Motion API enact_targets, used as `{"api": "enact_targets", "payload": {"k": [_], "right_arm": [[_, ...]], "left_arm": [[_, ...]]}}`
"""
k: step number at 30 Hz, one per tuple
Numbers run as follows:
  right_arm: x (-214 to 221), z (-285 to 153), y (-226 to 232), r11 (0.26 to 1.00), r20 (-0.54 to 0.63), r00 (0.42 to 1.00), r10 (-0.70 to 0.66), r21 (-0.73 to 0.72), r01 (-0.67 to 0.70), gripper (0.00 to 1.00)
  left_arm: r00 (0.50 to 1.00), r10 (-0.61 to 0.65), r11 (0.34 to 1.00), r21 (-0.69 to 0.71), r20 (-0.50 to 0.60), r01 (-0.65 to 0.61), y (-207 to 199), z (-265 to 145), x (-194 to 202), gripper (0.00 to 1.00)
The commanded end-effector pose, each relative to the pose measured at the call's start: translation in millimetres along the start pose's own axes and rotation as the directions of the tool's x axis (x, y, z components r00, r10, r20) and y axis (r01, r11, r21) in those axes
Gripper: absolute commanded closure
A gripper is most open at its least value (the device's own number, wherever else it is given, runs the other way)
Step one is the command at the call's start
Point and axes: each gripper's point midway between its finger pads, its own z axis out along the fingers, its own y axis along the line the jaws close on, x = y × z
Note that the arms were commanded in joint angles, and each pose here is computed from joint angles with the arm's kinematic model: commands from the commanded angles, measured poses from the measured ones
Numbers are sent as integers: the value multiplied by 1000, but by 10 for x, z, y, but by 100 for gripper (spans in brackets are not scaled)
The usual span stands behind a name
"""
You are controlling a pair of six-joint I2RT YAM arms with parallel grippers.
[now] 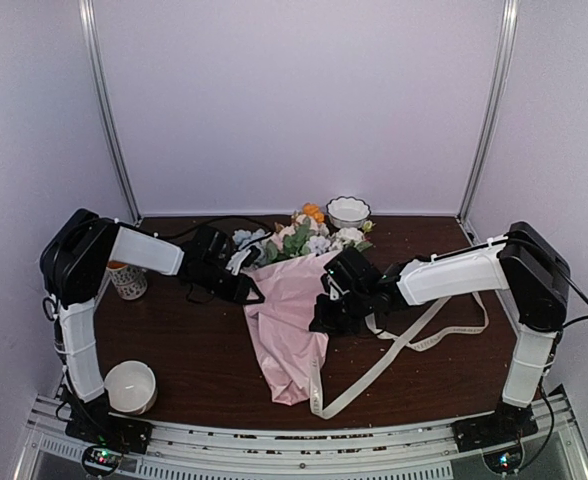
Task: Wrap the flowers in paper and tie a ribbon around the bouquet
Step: Pass from the left arm to the right, then pick up the left side of the ribbon at the center of the board.
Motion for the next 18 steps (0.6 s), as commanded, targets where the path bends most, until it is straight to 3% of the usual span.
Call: {"api": "enact_targets", "payload": {"k": [1,6,12,15,18], "right_arm": [[-60,27,40,1000,19,1000,-4,-12,5,100],[-63,35,38,1000,25,1000,10,-17,-10,100],[-88,11,63,1000,52,999,4,-26,-3,100],[-120,-3,98,999,59,998,-26,-18,27,100],[-157,-26,120,999,77,996,-48,-14,49,100]], "left_arm": [[987,100,994,-68,126,-92,-161,-321,-283,64],[930,311,950,-75,193,-302,-815,-625,-422,59],[776,591,772,122,222,-623,-2036,-824,104,54],[640,744,597,239,194,-766,-2465,-805,640,53],[465,873,411,295,144,-863,-2709,-709,976,51]]}}
